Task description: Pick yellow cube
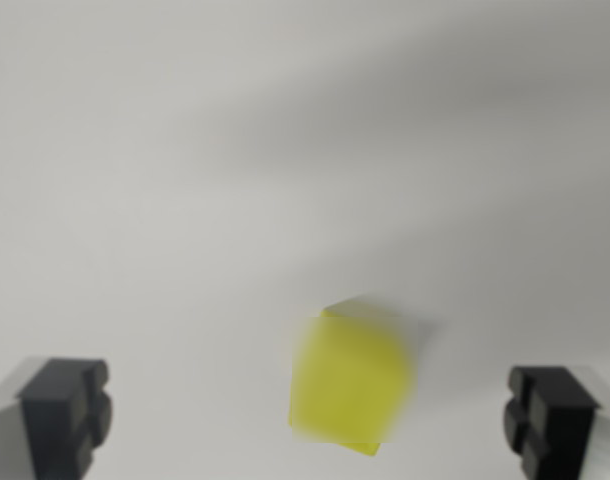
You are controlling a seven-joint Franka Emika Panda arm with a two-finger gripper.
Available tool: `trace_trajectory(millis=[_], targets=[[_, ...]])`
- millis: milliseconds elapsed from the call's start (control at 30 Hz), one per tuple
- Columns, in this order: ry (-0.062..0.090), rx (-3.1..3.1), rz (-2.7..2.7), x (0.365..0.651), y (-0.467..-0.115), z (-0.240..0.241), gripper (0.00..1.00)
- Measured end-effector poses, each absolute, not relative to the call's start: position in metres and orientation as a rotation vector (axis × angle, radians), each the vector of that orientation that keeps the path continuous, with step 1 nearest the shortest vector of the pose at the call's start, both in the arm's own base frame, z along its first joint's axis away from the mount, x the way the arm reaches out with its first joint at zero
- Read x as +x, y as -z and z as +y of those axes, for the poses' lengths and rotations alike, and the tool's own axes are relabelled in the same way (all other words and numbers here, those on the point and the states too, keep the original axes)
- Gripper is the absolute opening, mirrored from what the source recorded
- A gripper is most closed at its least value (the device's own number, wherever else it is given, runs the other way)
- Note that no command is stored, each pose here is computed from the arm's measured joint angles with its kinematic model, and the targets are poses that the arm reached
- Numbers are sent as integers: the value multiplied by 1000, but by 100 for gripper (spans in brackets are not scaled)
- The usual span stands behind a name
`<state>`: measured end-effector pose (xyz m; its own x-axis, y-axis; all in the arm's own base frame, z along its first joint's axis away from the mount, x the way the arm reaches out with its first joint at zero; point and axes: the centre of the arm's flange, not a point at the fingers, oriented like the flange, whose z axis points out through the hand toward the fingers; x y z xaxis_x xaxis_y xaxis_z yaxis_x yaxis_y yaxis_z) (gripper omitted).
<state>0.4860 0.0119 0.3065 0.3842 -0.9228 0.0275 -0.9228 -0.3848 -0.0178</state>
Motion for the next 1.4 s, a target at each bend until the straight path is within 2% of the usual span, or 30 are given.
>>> trace_trajectory(millis=[1400], targets=[[-16,2393,-2034,411,-201,23,100]])
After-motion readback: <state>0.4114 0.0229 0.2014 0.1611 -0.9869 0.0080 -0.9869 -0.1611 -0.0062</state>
